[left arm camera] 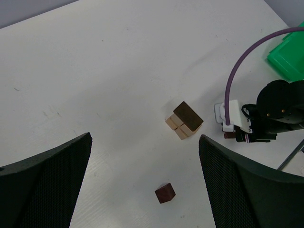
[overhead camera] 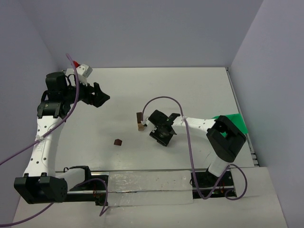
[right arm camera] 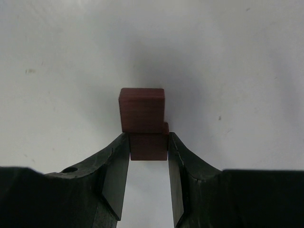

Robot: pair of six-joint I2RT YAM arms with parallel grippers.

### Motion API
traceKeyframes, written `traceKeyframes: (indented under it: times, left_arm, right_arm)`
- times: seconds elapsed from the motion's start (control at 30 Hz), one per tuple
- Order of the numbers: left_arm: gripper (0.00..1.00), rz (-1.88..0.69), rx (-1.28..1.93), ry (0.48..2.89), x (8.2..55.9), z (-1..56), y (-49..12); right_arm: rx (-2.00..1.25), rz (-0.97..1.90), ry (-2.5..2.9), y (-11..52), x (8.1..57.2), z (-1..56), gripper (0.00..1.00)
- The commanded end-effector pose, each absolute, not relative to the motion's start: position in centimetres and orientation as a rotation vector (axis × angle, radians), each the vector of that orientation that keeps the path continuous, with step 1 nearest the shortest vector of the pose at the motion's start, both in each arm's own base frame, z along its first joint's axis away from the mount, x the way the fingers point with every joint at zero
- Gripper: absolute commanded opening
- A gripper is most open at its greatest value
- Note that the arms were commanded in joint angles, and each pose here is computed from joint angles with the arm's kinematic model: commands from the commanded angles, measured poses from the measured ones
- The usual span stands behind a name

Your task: Build the wood block tower

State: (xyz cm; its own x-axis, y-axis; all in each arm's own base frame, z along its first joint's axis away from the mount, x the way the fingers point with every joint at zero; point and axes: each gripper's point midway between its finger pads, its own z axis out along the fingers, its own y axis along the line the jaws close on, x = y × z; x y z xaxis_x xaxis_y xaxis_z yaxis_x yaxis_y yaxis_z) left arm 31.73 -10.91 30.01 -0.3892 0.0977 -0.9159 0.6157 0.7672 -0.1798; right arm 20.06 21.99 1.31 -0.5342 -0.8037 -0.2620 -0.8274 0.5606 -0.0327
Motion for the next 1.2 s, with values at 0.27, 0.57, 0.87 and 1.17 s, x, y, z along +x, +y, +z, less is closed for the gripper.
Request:
traceKeyframes:
  times: [0.27,0.57,0.87,1.17]
  left_arm:
    - [0.99,-0.603,0.574,1.855,32.4,30.4,-10.9]
    - [0.99,-0.586,0.553,1.854,32.6,30.5,-10.0]
    - [0.99,-0.587,0.556,1.855,32.5,30.6,-10.0]
    - [0.99,-0.593,0.556,1.855,32.5,30.5,-10.1]
  right_arm:
    - [-1.121,0.190,2.612,24.4,23.0,0.6,0.00]
    - [-1.181,0.297,2.565,25.6,21.8,1.5,0.03]
    - [-1.201,0.297,2.555,25.8,21.4,1.5,0.25]
    - [-1.199,0.282,2.552,25.6,21.5,1.5,0.44]
